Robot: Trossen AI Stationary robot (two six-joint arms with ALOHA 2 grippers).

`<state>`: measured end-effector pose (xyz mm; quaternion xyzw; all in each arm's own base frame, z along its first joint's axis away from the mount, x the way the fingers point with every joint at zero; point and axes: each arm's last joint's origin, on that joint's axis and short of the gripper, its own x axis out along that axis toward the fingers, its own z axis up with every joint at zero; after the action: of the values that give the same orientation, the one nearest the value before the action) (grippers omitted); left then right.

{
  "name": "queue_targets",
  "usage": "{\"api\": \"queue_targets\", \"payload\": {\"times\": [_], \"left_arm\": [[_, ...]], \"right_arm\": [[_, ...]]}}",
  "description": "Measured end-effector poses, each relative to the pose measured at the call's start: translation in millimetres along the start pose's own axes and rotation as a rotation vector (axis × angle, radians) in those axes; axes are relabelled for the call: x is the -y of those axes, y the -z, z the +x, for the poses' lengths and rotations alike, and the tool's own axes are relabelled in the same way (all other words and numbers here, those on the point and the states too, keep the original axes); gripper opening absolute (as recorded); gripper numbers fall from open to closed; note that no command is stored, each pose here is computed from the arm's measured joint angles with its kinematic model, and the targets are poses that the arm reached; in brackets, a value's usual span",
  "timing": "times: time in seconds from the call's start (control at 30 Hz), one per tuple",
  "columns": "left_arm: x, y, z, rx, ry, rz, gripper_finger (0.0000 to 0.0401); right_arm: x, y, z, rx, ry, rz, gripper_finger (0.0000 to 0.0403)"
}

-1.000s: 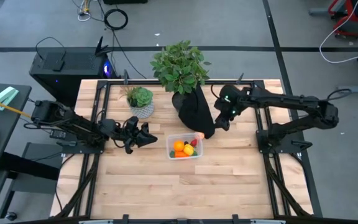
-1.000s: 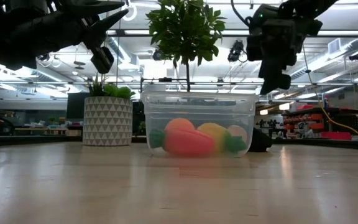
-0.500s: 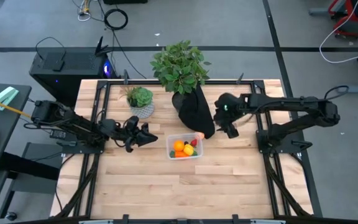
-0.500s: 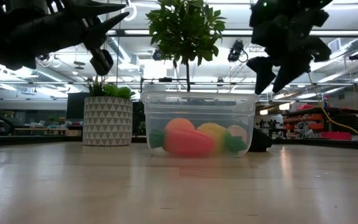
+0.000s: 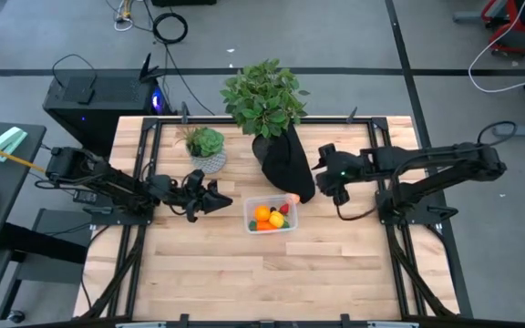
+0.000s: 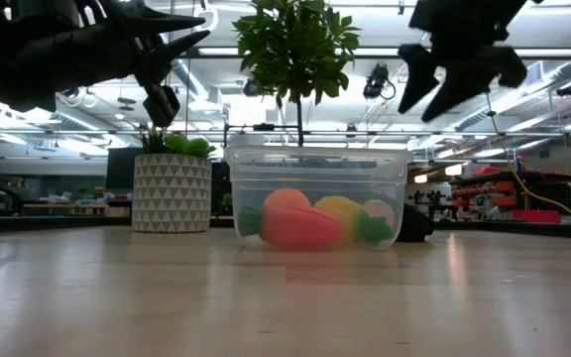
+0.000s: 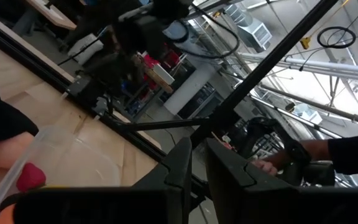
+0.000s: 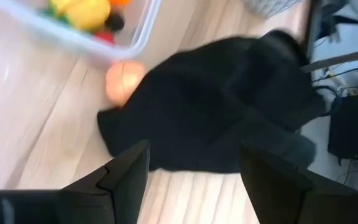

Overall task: Pick and placing Produce into tupperware
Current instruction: Put the light orange peach into the transparent bin

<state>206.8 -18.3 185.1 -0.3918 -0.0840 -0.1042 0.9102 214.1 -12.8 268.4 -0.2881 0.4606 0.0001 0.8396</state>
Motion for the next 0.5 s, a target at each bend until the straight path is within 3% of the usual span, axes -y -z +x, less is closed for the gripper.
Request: {"api": "queue_targets", "payload": {"times": [0.17,0.5], "left_arm": [[-0.5,0.4,0.0,-0.005,-0.005,0.0,0.0052],[-1.6,1.5,0.0,-0.016,-0.016,-0.001,0.0052]], "right_arm": [[3.3,-3.9,-7.2,0.021,-0.026,0.046,0.0246],[-5.9,-2.6,50.1,-0.04,-0.277,0.161,0.0214]]}}
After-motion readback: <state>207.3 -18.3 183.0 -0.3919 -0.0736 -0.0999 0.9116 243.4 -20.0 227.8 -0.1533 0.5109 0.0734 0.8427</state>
